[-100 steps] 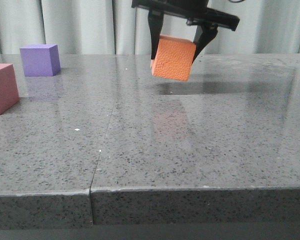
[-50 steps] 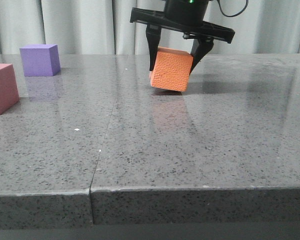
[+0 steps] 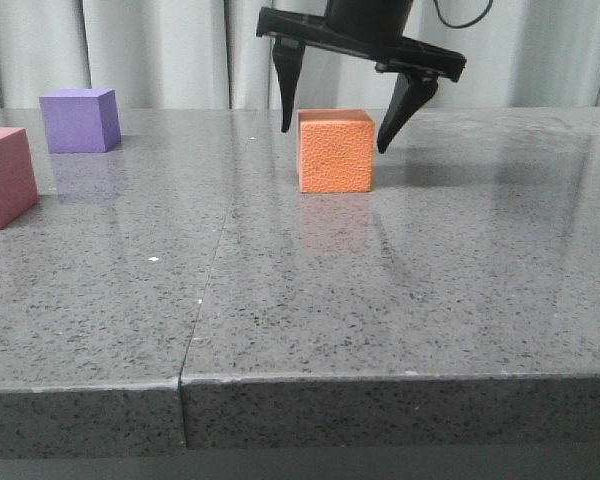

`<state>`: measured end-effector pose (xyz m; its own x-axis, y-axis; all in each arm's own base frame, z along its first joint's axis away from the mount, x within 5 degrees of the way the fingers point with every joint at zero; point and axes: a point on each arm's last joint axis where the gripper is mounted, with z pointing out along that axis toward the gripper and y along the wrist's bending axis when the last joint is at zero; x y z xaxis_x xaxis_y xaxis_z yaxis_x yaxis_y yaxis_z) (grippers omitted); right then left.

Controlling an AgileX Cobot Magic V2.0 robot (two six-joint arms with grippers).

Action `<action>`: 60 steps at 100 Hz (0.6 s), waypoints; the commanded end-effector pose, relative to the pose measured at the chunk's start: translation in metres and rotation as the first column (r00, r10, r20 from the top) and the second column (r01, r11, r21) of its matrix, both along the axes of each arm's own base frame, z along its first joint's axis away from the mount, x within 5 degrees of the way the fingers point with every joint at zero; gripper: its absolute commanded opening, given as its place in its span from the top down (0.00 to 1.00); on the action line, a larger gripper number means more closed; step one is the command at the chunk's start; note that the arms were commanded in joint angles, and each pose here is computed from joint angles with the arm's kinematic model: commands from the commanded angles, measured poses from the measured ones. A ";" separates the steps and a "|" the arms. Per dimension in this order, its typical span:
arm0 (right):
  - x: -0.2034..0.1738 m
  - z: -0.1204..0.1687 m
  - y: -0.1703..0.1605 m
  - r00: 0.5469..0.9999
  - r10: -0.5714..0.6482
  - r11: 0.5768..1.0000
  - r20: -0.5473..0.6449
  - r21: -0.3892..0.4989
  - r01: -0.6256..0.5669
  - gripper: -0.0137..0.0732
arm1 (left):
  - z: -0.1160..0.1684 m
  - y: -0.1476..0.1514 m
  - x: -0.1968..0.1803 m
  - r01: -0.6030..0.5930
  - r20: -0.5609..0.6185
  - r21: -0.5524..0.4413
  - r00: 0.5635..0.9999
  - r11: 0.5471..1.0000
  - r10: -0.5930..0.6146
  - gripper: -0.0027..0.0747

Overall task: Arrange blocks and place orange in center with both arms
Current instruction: 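Lower the orange cube onto the table and open the right gripper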

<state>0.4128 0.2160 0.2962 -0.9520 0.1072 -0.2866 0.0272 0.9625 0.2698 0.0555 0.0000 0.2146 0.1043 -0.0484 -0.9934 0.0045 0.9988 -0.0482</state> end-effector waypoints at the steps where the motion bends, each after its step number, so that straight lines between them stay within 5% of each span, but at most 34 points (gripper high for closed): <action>1: -0.013 0.042 -0.006 0.998 0.003 0.999 0.064 0.040 -0.005 0.10 | 0.009 0.000 -0.004 0.001 0.106 -0.008 0.994 1.000 0.000 0.99; 60: -0.038 0.086 -0.018 0.989 0.068 0.997 0.130 0.036 -0.073 0.10 | 0.009 0.000 -0.004 0.001 0.106 -0.008 0.994 1.000 0.000 0.99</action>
